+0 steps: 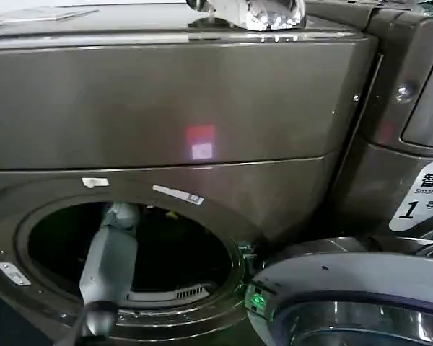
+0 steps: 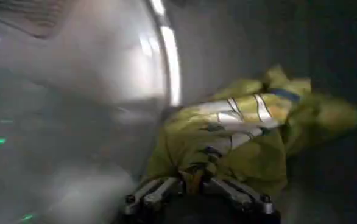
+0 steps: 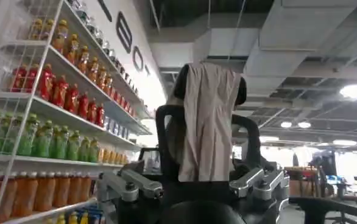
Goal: Grasp the clothes from the dryer.
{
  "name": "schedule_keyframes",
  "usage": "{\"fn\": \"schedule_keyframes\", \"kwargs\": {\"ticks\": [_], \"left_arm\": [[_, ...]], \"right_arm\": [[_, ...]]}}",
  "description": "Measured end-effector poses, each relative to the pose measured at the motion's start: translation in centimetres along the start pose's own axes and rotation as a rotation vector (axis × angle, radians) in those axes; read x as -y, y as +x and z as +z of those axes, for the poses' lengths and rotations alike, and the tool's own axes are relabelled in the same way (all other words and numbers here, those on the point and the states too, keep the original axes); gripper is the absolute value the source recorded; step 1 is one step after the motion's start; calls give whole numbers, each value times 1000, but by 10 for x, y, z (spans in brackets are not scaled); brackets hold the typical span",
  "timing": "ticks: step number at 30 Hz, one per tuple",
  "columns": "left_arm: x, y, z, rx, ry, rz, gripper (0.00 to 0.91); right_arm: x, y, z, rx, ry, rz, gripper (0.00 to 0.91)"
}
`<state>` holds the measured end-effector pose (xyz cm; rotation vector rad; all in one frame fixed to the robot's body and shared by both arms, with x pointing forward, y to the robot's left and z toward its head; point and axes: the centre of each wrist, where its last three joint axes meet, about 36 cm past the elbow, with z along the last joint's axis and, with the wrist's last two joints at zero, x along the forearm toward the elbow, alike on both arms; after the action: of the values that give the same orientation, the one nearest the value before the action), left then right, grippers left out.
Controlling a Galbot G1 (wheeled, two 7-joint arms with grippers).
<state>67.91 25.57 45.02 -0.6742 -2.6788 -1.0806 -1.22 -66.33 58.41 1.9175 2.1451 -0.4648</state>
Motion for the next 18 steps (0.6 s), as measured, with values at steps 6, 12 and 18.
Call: {"fn": "schedule_keyframes", "kwargs": {"ticks": [6,12,18], "left_arm": [[20,10,-12,88,265,-216,0],[39,23,-23,122,502,-363,0],[54,35,-25,116,626,-431,0]], "right_arm": [[-1,0,1,11,8,-8,907],[-3,-1,0,23,8,-13,907],[-5,1,2,26,2,-18,907]]}}
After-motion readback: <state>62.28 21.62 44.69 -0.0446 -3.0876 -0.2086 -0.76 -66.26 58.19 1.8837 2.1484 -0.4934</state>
